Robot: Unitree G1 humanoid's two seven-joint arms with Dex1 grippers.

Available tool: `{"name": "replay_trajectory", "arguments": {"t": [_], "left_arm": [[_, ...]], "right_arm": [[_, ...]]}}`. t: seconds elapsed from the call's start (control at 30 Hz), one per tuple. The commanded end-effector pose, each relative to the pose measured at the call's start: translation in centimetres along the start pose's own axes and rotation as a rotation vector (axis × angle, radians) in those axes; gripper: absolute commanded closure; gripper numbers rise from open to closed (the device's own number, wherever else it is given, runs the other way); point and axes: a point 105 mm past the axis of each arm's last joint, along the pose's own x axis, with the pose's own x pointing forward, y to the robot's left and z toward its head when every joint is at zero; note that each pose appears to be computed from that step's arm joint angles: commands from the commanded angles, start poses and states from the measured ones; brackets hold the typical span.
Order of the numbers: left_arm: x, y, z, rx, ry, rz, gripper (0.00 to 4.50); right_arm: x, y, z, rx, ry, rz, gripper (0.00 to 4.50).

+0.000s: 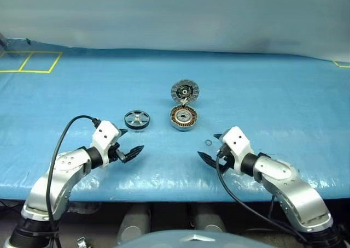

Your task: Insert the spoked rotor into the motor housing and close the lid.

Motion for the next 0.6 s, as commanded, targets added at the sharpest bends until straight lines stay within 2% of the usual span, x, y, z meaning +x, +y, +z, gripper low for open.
{"name": "replay_trajectory", "arguments": {"t": [0.03,0.27,0.43,0.6], "left_arm": [[0.0,0.1,0.6,0.016,-0.020,0.006,0.04],[0.1,0.0,0.7,0.016,-0.028,0.009,0.04],[0.0,-0.1,0.6,0.013,-0.035,0.017,0.04],[-0.2,-0.3,0.4,0.008,-0.035,0.029,0.04]], "right_arm": [[0.1,0.7,2.1,-0.135,0.015,0.114,0.00],[2.8,-0.4,6.5,-0.433,0.064,0.255,0.00],[5.6,-1.4,8.6,-0.528,0.077,0.294,0.00],[7.8,-2.6,9.1,-0.586,0.122,0.311,0.00]]}}
